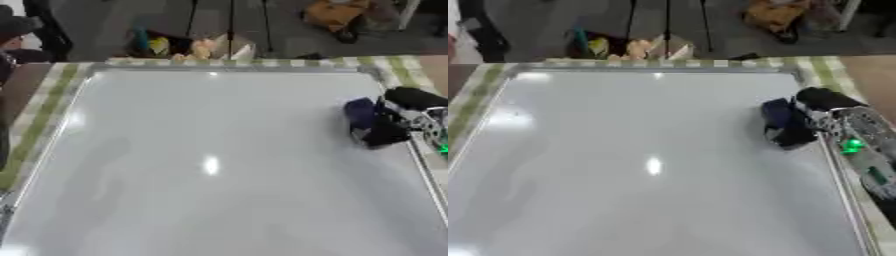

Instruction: Wipe the whiteboard clean with a brush.

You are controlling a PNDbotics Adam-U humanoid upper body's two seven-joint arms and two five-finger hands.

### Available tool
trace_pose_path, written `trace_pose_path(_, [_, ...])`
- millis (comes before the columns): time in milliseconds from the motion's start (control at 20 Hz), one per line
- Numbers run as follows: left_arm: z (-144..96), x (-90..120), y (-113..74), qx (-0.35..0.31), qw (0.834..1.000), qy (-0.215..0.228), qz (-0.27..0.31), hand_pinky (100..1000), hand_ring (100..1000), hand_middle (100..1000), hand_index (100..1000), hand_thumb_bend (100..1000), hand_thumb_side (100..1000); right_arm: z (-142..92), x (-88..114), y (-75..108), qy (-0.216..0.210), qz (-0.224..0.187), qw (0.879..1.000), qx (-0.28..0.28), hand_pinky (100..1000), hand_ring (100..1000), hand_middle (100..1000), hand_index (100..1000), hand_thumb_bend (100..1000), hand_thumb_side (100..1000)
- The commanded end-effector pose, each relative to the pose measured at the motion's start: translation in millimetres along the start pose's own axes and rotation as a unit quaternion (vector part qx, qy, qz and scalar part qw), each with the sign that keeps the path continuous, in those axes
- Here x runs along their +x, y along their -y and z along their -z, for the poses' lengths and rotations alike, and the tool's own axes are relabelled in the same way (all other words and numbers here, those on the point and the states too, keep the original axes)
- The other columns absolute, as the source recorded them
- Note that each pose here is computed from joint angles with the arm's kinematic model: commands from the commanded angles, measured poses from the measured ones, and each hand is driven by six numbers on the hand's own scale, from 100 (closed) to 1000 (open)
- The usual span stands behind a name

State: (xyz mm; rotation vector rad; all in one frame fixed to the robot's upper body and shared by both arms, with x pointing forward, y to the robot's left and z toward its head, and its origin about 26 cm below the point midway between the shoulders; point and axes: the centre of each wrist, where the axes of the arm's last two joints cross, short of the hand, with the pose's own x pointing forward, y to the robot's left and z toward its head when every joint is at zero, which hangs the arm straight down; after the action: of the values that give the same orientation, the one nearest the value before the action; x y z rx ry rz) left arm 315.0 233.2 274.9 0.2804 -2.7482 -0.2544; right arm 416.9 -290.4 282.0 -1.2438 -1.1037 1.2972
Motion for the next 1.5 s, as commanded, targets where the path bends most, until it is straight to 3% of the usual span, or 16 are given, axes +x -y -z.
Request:
trace_pose_path(50, [6.1,6.2,-3.0,-0.001,1.0,0.016,0.003,673,809,686,810,100,993,-5.1,-2.8,14.7,0.005,-0.003,1.0,-0.015,369,466,342,379,100,585])
trace_pose_path(900, [6.1,6.2,-2.9,-0.001,1.0,0.015,0.002,674,809,688,810,100,992,-22.2,27.1,20.3,0.078,-0.019,0.997,-0.011,354,454,313,373,100,590])
trace_pose_path(1300, [5.8,6.0,-3.1,-0.001,1.0,0.015,0.002,674,809,688,809,100,992,-20.7,25.4,18.3,0.068,-0.021,0.997,-0.007,360,459,315,376,100,575])
trace_pose_path(1500, [5.7,5.9,-3.4,-0.001,1.0,0.015,0.003,675,809,688,809,100,992,-15.6,16.6,14.2,0.044,-0.017,0.999,-0.003,362,461,316,376,100,569])
